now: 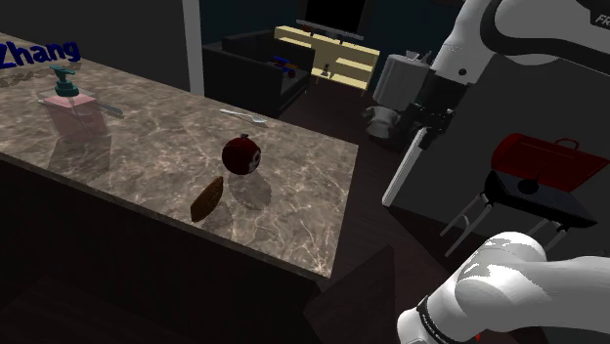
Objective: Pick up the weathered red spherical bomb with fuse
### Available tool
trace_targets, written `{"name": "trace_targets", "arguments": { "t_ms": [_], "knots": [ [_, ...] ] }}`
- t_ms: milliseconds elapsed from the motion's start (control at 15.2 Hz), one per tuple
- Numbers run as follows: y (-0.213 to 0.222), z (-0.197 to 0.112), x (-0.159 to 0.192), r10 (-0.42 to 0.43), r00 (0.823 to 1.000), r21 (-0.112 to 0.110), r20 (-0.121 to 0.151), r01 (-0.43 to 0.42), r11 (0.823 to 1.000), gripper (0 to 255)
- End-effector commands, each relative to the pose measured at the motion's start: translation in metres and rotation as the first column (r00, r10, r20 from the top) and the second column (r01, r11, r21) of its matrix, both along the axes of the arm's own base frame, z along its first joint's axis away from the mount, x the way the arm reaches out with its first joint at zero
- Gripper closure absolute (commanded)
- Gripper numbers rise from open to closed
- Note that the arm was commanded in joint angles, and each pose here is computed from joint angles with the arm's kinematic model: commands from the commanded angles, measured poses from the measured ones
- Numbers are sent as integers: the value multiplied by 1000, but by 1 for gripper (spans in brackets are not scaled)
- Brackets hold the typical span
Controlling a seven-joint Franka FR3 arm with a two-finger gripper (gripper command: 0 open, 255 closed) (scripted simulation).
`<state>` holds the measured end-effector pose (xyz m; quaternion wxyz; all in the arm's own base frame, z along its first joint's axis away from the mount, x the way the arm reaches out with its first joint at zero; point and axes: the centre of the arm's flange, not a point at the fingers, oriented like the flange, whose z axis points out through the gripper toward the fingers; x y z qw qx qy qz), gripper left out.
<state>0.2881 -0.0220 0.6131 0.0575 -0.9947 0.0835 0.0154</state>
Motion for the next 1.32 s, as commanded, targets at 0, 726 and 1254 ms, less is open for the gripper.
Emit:
{"name": "trace_targets", "arguments": {
  "t_ms": [0,726,1254],
  "knots": [
    [0,0,0,0,1000,0,0,0,1000,0],
    [80,-39,114,9,999,-43,32,-7,999,0],
    [137,-67,198,16,998,-75,55,-12,997,0]
  ]
}}
